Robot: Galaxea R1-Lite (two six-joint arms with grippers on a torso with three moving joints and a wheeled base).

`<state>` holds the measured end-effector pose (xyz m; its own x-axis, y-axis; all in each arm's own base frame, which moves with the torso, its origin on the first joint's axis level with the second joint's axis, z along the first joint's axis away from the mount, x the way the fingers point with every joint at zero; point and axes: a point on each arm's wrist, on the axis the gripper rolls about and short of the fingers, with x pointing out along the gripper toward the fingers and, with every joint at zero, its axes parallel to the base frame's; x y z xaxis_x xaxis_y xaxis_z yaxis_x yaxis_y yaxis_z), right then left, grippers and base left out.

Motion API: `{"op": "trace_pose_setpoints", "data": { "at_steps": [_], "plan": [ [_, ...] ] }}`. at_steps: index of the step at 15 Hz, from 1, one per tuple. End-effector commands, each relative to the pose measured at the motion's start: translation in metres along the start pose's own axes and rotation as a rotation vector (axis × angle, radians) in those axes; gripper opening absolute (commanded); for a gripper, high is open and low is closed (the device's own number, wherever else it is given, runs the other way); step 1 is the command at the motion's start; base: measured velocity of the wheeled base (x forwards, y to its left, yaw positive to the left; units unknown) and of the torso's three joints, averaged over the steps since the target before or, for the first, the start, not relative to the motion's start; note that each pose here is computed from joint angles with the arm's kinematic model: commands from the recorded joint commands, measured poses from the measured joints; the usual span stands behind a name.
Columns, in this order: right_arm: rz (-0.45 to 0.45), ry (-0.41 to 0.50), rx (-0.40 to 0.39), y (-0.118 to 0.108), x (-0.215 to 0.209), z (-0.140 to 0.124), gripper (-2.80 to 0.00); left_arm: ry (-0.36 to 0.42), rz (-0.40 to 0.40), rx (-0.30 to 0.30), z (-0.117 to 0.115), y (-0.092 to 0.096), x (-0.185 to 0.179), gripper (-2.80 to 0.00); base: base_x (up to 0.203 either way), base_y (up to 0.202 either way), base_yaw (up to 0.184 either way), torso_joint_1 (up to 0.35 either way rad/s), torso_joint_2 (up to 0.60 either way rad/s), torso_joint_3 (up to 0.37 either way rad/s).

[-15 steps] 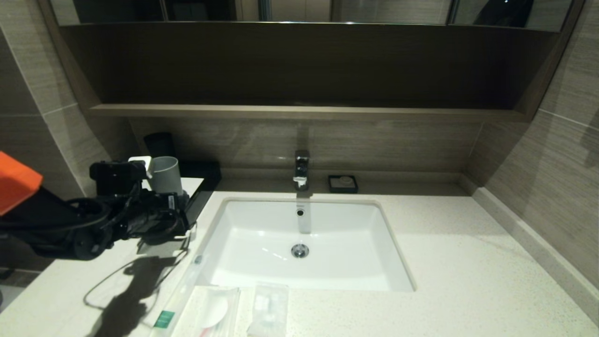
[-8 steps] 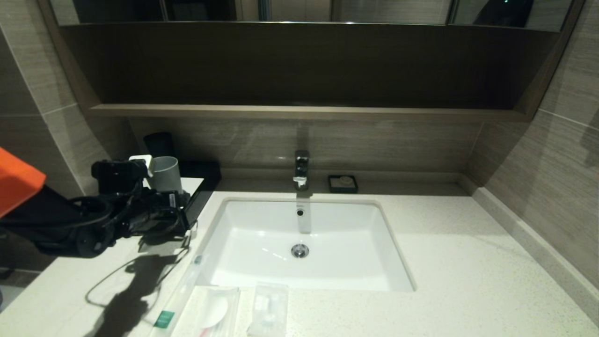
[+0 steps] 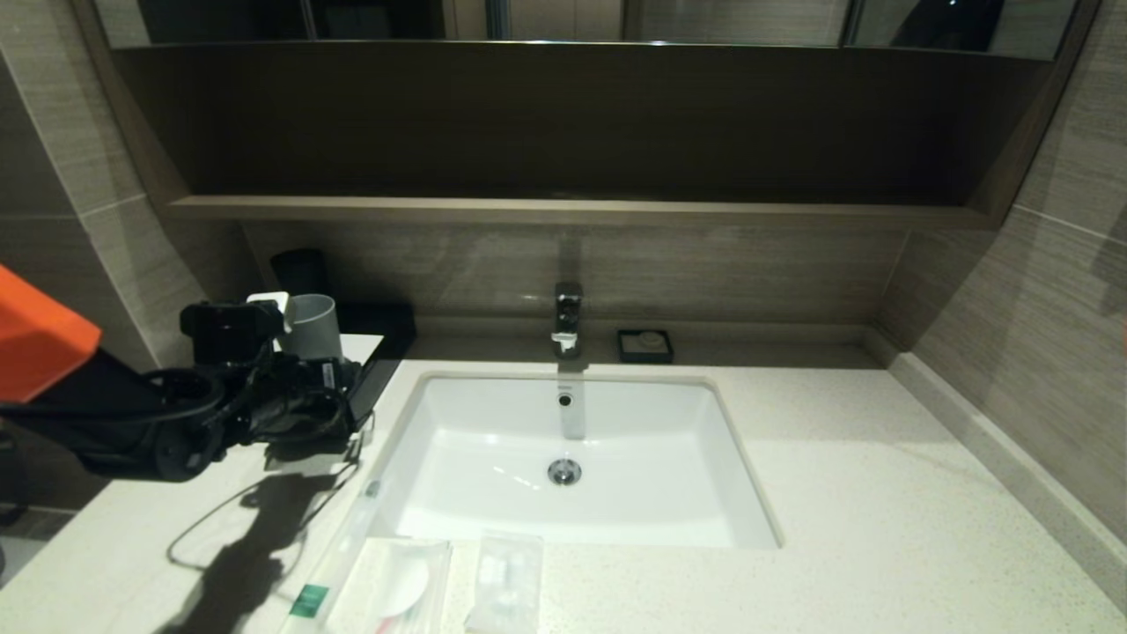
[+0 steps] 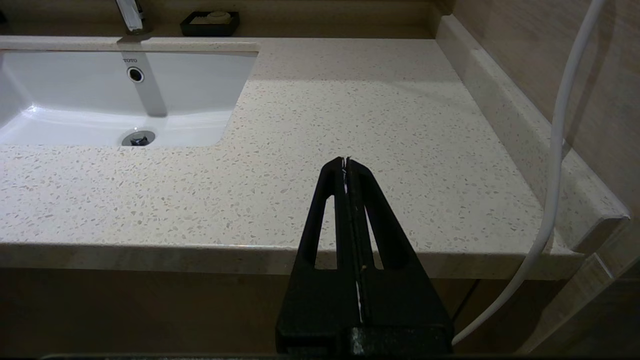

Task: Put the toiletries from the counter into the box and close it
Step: Pick up the cup

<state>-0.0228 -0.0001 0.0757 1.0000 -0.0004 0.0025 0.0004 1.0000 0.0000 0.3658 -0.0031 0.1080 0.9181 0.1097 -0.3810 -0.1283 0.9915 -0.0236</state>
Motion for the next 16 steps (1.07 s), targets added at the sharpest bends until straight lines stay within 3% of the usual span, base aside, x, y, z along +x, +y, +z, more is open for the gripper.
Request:
{"op": "trace_pose_setpoints", "data": {
  "at_steps": [1,16],
  "plan": [
    [0.0,-0.002,-0.001,0.0,0.0,0.0,-2.8,-0.004,0.001,-0.005,0.0,0.0,0.003,0.0,0.0,0.0,0.0,0.0,0.0,0.0],
    [0.0,-0.001,0.0,0.0,0.0,0.0,-2.8,-0.045,0.007,-0.013,0.0,0.001,0.023,0.0,0.0,0.0,0.0,0.0,0.0,0.0]
  ]
}}
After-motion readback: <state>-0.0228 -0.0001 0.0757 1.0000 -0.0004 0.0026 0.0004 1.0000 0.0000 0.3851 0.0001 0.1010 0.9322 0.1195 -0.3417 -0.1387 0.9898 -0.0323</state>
